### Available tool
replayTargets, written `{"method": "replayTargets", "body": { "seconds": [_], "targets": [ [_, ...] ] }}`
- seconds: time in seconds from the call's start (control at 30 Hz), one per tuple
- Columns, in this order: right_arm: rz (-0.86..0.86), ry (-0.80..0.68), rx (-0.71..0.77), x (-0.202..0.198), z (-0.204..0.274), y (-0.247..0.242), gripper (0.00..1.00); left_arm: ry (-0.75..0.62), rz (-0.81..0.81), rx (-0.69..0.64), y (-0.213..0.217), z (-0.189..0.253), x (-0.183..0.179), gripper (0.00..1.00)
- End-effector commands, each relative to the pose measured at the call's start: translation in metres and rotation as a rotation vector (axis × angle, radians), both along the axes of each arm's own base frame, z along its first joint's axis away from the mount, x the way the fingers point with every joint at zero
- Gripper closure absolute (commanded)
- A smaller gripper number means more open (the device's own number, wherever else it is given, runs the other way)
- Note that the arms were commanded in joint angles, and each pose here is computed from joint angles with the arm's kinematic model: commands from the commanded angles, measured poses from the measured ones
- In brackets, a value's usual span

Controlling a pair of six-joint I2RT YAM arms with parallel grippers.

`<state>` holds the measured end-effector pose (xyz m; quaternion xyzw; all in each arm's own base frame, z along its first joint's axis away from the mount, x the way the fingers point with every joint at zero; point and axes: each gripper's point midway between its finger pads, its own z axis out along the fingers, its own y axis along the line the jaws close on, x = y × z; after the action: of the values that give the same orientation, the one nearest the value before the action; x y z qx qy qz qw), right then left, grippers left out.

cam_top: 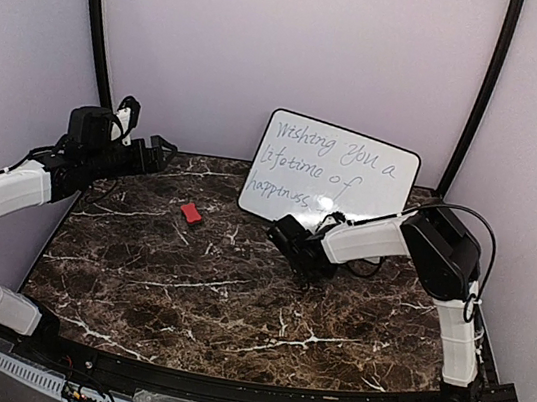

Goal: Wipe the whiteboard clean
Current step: Move the whiteboard to the center of the board.

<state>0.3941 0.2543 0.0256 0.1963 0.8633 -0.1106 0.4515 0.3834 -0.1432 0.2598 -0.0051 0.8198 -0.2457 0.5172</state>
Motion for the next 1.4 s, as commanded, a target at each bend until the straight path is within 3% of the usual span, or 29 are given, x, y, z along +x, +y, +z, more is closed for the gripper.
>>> {"method": "replayTargets", "body": {
  "seconds": [0.0,0.53,0.73,1.03,1.37],
  "targets": [
    [-0.022,-0.031,-0.030,-0.007,0.011,-0.002,1.00,0.005,-0.015,-0.007,-0.002,-0.001,-0.004,0.01],
    [-0.015,0.015,0.004,-0.063,0.007,0.025,1.00,0.019,-0.015,-0.012,-0.003,-0.005,-0.002,0.01],
    [0.002,0.021,-0.004,-0.067,0.005,0.031,0.92,0.022,-0.005,-0.008,-0.001,-0.006,-0.002,0.01],
    [0.120,0.058,0.029,-0.070,0.014,0.049,0.60,0.104,0.040,-0.021,0.002,-0.026,0.003,0.01],
    [0.370,0.061,0.035,-0.080,0.037,0.080,0.28,0.335,0.157,-0.050,0.010,-0.074,0.002,0.01]
  ]
}}
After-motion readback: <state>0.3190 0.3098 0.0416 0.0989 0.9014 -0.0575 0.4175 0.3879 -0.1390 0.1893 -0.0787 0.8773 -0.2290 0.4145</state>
